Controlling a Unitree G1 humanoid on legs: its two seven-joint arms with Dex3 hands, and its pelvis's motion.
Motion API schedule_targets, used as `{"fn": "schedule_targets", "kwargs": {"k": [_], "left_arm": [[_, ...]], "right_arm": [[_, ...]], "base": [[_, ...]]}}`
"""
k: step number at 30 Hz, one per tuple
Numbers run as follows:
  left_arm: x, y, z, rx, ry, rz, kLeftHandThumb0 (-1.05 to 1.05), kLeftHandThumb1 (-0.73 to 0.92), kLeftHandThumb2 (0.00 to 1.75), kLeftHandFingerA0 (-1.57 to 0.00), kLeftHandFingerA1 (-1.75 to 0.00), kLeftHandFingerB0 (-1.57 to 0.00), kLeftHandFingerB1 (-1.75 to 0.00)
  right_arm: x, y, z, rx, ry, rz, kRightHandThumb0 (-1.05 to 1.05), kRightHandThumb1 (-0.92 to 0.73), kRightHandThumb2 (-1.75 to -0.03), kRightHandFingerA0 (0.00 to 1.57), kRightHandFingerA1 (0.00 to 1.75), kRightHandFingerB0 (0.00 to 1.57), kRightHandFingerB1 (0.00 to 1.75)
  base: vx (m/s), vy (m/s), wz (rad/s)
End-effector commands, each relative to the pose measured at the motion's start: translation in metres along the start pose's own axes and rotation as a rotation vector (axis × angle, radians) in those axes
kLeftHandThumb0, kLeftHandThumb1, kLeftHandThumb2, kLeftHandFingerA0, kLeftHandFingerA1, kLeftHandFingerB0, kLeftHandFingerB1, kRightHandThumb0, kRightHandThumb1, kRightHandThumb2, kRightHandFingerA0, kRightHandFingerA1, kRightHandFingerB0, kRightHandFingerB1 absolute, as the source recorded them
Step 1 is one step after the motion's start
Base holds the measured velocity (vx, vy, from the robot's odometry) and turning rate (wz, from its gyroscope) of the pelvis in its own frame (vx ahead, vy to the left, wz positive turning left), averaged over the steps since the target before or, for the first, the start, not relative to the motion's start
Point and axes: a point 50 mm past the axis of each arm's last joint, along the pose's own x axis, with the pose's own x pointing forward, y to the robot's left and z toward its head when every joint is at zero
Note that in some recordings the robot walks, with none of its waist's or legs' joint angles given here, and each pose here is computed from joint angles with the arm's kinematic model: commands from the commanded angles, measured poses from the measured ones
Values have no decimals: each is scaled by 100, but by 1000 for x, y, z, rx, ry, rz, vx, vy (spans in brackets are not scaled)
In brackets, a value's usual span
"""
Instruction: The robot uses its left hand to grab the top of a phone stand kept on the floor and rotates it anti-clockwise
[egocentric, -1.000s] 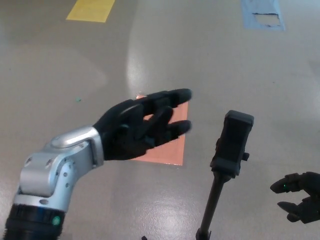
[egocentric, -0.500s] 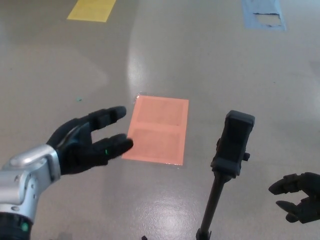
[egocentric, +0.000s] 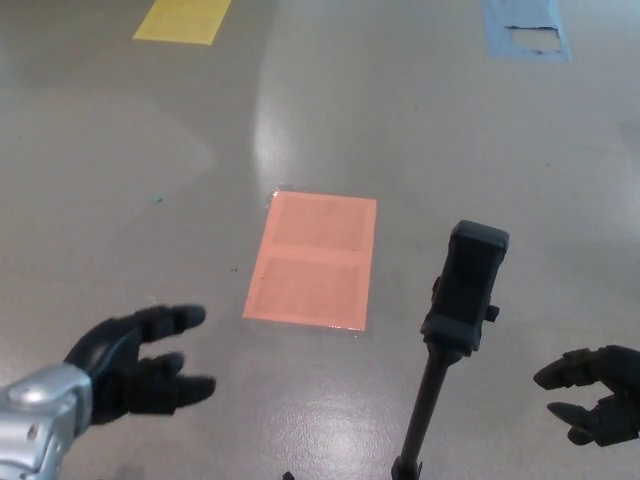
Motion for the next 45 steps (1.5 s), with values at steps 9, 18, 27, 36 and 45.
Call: {"fn": "schedule_targets", "kwargs": {"k": [9,18,27,36,45], "left_arm": [[-33,66,-76,1053,466,241,-23,60,64,-9,-21,-15,-31],[-31,56,-91,998,585,165,-23,57,59,-50,-50,-10,-23],[-43,62,-108,717,590,102,-20,52,60,-41,-44,-12,-20],[-41,59,-109,736,575,82,-17,54,58,-30,-35,-10,-21],[-39,60,-103,744,554,91,-14,56,59,-26,-35,-10,-20]], "right_arm": [[2,27,-31,57,61,20,-60,-68,-92,51,54,23,44],[-1,33,-40,58,71,36,-60,-67,-91,52,55,23,44],[-3,47,-52,48,90,68,-58,-68,-92,48,53,22,44],[-4,47,-56,75,99,64,-53,-81,-64,54,41,27,32],[-3,44,-53,69,94,52,-54,-79,-64,57,41,26,31]], "base": [[0,0,0],[0,0,0],[0,0,0],[0,0,0],[0,0,0]]}}
